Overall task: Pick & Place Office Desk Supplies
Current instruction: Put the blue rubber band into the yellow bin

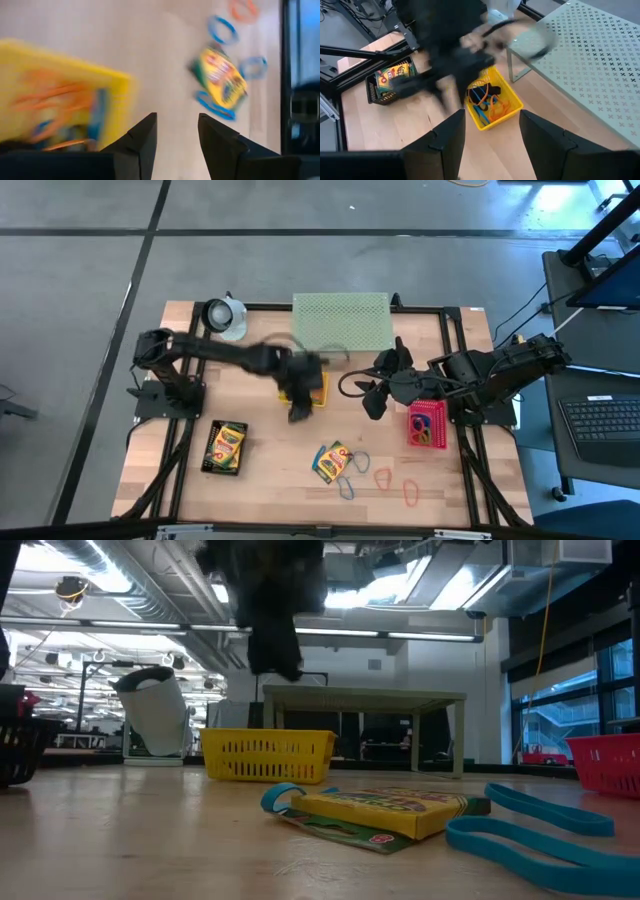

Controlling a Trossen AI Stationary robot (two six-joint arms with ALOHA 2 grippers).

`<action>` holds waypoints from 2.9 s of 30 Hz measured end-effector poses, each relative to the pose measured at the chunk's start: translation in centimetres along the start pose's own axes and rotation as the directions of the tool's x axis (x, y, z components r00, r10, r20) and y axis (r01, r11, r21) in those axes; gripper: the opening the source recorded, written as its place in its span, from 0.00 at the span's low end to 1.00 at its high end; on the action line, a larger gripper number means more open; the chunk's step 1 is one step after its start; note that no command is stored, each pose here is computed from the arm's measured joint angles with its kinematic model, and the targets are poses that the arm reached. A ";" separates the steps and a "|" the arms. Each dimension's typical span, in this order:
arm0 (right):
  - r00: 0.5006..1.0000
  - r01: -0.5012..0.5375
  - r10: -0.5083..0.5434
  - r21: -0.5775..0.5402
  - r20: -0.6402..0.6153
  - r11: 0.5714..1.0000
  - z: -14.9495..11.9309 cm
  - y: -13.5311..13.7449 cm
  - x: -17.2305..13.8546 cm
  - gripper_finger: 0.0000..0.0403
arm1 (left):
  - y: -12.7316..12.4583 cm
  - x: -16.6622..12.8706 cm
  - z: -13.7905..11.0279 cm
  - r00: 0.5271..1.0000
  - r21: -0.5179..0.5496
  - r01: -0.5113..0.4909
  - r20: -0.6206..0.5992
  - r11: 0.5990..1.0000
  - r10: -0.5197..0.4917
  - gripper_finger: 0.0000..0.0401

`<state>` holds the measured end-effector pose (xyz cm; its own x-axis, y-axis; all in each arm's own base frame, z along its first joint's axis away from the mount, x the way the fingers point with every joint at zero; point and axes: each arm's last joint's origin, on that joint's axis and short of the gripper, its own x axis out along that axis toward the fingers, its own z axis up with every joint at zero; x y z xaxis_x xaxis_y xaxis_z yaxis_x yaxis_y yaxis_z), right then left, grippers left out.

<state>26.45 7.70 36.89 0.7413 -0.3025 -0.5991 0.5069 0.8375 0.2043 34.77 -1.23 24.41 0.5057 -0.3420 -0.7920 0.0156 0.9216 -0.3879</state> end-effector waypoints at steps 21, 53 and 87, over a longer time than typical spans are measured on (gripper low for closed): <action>0.998 -0.045 0.045 0.001 -0.036 0.999 -0.2 0.2 -0.1 0.47 | -5.1 9.4 -1.5 0.998 0.632 0.059 -0.037 0.773 -0.046 0.37; 0.956 -0.290 0.277 0.164 0.094 0.943 1.4 -0.5 -5.5 0.47 | -3.6 13.9 -2.5 0.997 0.717 0.073 -0.076 0.693 -0.026 0.31; 0.954 -0.298 0.291 0.142 0.067 0.944 0.8 -0.2 -5.9 0.47 | -3.9 9.4 -1.3 0.989 0.576 0.144 -0.073 0.804 -0.125 0.00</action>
<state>22.37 8.92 41.01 0.8846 -0.0757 -0.4601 0.3202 0.8159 0.4814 38.36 -8.31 17.83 0.4352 -0.4667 -0.7699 0.5825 0.7980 -0.1544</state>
